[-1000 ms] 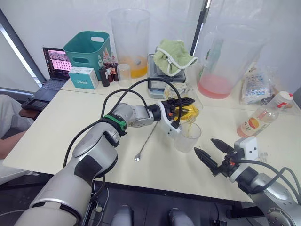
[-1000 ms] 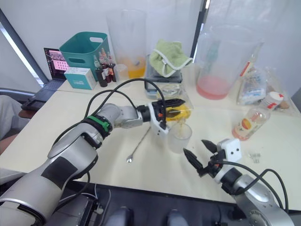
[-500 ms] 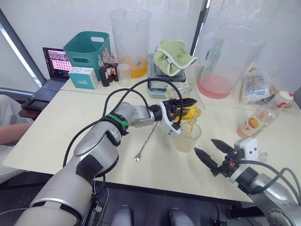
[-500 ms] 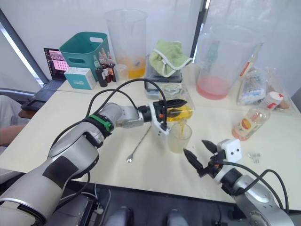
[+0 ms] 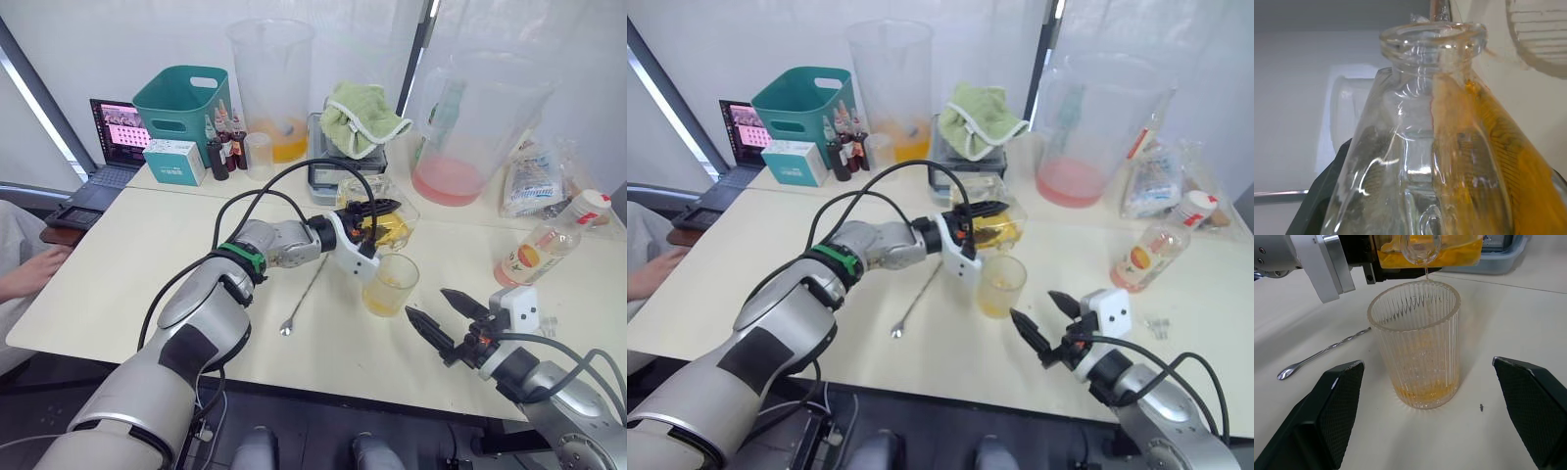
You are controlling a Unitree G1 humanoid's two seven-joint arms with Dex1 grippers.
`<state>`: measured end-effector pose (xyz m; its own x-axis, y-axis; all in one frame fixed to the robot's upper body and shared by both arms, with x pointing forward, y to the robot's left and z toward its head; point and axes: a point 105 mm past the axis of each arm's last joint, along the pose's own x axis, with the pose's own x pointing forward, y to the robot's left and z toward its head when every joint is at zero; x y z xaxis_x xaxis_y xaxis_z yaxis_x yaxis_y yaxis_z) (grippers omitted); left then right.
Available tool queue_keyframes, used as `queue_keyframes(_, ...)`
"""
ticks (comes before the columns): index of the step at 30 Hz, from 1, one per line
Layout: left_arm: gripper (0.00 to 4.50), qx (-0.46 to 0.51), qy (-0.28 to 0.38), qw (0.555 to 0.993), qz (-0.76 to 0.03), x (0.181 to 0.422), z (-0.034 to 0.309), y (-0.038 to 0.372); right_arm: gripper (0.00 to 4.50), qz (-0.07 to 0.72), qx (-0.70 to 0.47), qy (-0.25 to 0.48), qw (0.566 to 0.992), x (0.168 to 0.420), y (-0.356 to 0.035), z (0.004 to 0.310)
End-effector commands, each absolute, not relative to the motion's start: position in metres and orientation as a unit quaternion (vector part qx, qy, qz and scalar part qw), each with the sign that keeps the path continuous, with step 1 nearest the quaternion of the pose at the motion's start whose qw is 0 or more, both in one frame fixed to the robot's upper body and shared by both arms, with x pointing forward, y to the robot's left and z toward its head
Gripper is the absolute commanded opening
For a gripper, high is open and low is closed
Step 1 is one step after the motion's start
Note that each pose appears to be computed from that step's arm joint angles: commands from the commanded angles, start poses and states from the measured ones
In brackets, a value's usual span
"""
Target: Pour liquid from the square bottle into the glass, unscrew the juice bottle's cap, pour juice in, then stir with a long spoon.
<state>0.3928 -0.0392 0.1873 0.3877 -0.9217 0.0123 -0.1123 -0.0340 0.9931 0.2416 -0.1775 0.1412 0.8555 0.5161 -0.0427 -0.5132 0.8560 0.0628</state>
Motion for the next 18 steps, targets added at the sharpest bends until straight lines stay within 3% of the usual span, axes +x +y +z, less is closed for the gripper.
queue_keyframes(1,2.83,0.565,-0.442,0.607,-0.341,0.392,0.224,-0.043,4.45,0.265,0.018,0.006,0.964,0.241,-0.179,0.154)
queue_keyframes(11,2.83,0.366,-0.334,0.792,-0.357,0.416,0.251,0.005,4.45,0.272,0.016,-0.022,0.962,0.25,-0.181,0.169)
queue_keyframes(15,2.83,0.242,-0.261,0.876,-0.325,0.434,0.26,0.064,4.45,0.3,-0.001,-0.027,0.953,0.256,-0.185,0.179)
queue_keyframes(18,2.83,0.203,-0.23,0.899,-0.312,0.433,0.26,0.086,4.45,0.315,-0.009,-0.025,0.949,0.255,-0.189,0.182)
